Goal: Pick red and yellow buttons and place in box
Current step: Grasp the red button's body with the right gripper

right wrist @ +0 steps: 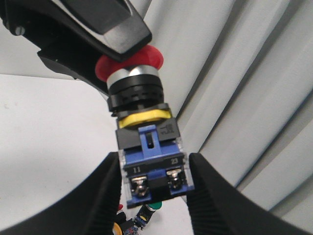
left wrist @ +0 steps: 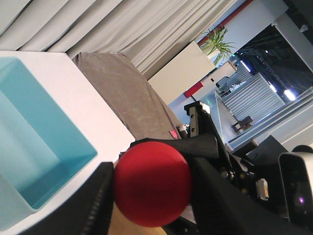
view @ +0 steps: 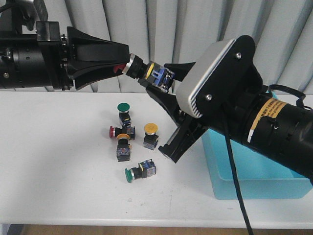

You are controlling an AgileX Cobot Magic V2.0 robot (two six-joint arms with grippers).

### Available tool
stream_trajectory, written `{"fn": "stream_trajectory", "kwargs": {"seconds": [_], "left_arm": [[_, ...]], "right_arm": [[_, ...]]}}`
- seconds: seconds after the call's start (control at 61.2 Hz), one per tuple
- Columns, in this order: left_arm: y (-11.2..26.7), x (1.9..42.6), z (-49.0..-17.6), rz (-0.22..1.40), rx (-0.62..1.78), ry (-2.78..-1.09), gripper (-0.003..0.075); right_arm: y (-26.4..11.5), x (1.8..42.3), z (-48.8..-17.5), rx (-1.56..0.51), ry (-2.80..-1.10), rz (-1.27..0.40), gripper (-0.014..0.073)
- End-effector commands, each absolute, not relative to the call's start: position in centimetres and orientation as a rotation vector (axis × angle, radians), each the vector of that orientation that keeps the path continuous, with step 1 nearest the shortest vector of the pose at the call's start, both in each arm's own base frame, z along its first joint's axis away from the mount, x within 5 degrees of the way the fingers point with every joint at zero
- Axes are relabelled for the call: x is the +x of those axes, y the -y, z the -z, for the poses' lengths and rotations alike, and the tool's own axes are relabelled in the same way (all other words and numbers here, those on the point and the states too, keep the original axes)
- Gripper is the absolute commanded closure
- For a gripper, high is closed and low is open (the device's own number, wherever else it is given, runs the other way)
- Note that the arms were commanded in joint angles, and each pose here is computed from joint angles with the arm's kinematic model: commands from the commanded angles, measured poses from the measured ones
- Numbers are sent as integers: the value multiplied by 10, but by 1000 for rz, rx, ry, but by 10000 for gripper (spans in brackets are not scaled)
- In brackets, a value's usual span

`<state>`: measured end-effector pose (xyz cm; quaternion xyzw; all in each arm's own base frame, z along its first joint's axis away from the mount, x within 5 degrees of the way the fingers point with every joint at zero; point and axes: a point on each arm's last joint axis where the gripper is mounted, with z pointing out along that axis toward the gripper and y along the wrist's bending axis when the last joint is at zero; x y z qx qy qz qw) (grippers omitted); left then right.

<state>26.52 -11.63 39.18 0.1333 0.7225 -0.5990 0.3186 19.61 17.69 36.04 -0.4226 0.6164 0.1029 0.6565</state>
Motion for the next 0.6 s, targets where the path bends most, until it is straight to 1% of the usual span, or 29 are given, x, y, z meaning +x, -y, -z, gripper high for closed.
{"fn": "stream_trajectory", "kwargs": {"seconds": [0.0, 0.131, 0.245, 0.343, 0.441, 0.507, 0.589], "left_arm": [[117, 254, -416, 1644, 366, -1782, 728], [117, 254, -416, 1641, 366, -1783, 726], [117, 255, -415, 1631, 364, -1785, 713], [117, 254, -414, 1614, 380, -1793, 677], [117, 255, -412, 1583, 397, -1808, 601], [116, 256, -410, 1555, 398, -1824, 532], [116, 258, -409, 1524, 390, -1835, 423]], "right_arm": [[-176, 194, -380, -911, -1300, -260, 456], [-176, 194, -380, -912, -1299, -260, 606], [-176, 194, -380, -912, -1299, -260, 605], [-176, 194, -380, -913, -1299, -259, 605], [-176, 194, -380, -913, -1299, -259, 605], [-176, 194, -380, -913, -1299, -259, 605], [-176, 194, -380, -913, -1300, -259, 605]]}}
